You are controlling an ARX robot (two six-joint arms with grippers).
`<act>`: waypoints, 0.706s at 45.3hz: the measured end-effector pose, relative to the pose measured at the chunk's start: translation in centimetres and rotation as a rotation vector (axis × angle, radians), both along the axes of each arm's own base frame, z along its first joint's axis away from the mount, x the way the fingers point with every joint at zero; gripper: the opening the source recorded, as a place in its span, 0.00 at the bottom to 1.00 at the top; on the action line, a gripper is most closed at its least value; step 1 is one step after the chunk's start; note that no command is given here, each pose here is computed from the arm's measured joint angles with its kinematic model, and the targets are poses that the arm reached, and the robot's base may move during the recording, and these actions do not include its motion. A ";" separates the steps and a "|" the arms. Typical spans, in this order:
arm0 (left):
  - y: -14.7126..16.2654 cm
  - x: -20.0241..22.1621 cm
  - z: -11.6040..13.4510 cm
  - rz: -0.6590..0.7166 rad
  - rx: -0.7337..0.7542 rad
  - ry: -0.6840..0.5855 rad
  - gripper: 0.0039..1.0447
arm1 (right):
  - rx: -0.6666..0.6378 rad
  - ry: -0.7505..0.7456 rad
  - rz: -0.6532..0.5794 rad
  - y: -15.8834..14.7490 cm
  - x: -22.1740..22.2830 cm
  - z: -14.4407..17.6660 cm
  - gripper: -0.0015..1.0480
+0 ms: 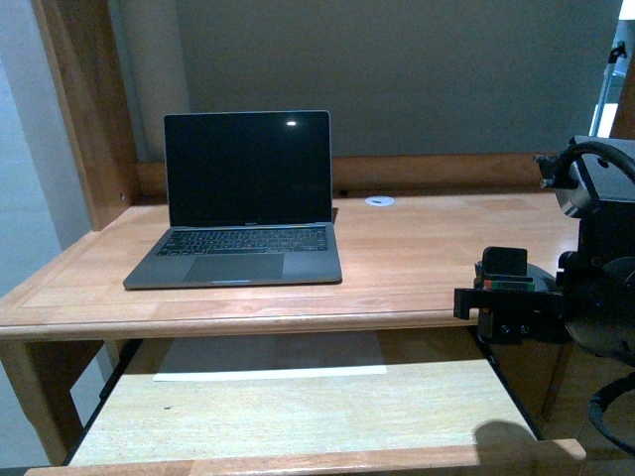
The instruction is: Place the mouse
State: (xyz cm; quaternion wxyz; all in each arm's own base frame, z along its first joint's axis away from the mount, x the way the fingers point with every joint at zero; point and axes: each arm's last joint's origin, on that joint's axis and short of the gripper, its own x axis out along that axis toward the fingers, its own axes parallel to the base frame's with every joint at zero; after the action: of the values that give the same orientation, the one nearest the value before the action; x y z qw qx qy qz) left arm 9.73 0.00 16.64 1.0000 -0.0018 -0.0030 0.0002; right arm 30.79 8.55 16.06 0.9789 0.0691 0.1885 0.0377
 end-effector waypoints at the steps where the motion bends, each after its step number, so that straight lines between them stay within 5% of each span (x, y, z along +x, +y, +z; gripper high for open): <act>1: 0.0 0.0 0.0 0.000 0.000 0.002 0.94 | 0.000 -0.001 -0.001 0.0 0.0 0.0 0.60; 16: 0.0 0.0 0.0 0.000 0.000 0.002 0.94 | -0.005 0.020 -0.002 0.1 0.3 -0.1 0.60; 32: 0.0 0.0 0.0 0.000 0.000 0.002 0.94 | -0.008 0.102 -0.064 3.8 10.1 -2.1 0.60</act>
State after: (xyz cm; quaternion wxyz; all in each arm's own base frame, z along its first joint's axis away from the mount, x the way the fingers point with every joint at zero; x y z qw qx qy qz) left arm 9.73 0.00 16.62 1.0000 -0.0018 -0.0018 0.0004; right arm 40.93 12.31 13.96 0.9690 0.0730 0.2361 0.0019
